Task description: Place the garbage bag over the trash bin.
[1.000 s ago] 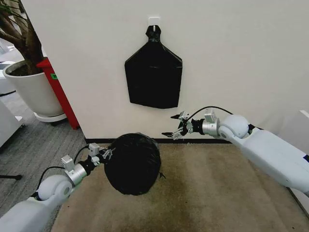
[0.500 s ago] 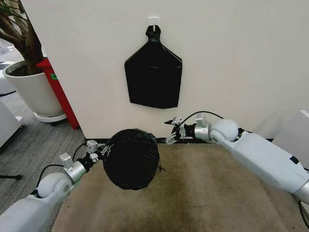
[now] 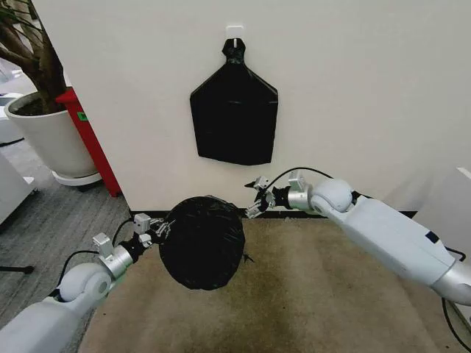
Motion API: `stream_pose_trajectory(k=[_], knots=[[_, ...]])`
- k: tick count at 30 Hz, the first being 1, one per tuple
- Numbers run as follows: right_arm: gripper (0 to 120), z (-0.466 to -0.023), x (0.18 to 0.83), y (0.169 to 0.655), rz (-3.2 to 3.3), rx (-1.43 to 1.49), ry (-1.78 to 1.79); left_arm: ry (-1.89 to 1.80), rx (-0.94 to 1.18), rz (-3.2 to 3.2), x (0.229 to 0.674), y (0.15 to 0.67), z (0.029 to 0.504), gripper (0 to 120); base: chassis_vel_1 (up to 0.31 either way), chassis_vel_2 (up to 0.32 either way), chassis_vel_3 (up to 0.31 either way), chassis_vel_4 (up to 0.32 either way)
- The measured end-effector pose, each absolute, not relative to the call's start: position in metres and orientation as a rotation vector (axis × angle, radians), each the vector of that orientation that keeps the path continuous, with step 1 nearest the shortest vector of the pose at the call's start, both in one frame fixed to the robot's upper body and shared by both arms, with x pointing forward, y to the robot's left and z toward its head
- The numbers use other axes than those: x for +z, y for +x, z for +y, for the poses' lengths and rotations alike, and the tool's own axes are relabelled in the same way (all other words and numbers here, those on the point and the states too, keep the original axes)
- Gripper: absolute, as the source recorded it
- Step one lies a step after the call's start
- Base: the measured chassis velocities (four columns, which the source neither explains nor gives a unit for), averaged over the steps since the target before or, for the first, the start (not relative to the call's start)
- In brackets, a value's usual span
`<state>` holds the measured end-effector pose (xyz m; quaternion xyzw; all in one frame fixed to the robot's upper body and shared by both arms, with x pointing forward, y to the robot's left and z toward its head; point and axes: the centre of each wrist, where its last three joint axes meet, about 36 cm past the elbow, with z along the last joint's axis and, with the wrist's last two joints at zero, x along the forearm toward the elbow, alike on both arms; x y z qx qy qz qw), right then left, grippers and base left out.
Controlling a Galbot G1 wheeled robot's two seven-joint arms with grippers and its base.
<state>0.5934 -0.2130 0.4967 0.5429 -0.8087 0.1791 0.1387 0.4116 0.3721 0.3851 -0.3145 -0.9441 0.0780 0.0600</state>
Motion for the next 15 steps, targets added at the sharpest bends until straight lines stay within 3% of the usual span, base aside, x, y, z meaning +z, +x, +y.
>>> stream_pose_trajectory(k=[15], knots=[[100, -0.209, 0.469, 0.614, -2.316, 0.536, 1.553, -1.042, 0.277, -2.854, 0.392, 0.394, 0.353, 4, 0.000, 0.000, 0.000, 0.000]])
